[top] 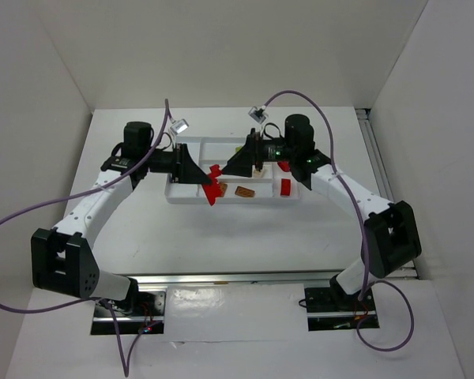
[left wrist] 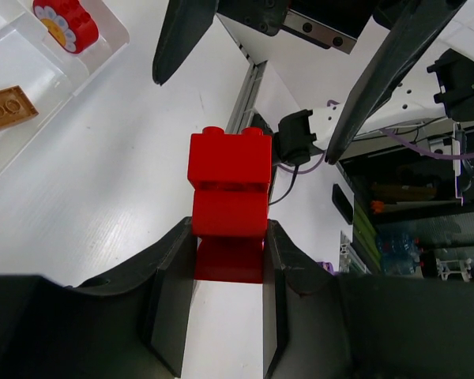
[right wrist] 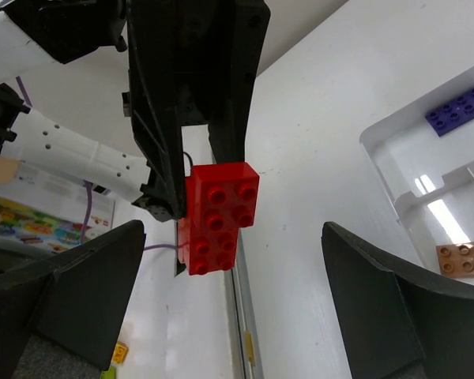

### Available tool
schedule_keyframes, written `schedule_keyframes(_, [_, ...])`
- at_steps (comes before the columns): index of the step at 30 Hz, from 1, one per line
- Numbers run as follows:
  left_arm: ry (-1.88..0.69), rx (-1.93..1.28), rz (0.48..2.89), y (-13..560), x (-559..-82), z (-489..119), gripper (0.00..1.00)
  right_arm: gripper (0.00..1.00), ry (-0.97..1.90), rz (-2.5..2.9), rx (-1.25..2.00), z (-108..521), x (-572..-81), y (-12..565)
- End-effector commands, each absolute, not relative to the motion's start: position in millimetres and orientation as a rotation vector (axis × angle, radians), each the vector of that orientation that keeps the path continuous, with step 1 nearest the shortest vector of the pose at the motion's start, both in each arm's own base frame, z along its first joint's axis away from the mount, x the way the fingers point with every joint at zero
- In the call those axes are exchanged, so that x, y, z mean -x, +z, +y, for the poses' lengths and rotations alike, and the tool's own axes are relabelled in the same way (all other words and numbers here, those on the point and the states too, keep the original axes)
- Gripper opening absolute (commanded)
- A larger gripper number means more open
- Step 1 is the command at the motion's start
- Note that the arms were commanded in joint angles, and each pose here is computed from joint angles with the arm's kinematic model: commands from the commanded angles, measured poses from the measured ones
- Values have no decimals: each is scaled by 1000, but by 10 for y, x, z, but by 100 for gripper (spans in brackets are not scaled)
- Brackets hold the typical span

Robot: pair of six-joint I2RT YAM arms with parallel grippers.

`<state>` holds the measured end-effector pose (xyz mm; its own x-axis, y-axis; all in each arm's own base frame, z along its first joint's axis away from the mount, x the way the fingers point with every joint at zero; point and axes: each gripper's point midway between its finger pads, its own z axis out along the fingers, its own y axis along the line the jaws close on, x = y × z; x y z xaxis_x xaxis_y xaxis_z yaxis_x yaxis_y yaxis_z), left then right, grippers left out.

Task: Sort the legos into containers by color

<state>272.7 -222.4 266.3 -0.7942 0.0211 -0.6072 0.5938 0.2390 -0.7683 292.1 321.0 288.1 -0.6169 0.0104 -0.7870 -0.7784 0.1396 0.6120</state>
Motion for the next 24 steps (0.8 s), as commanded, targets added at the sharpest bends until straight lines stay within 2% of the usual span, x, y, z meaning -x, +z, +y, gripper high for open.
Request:
schedule_keyframes(1, [-1582, -683, 1913, 2932, -2686, -2272, 0, 100, 1587, 1675, 808, 3290, -2911, 3128])
schedule_keyframes(10, [-1586, -678, 1921, 2895, -2651, -2265, 0, 99, 1679, 1568, 933, 3371, -2734, 3224])
schedule_keyframes(16, [-1572, -677, 1917, 2919, -2673, -2265, 0, 89, 1694, 1580, 933, 3429, -2759, 3138])
schedule_keyframes(24, [-1563, -689, 1897, 3004, -2637, -2258, 0, 92, 1707, 1597, 920, 3471, -2834, 3055])
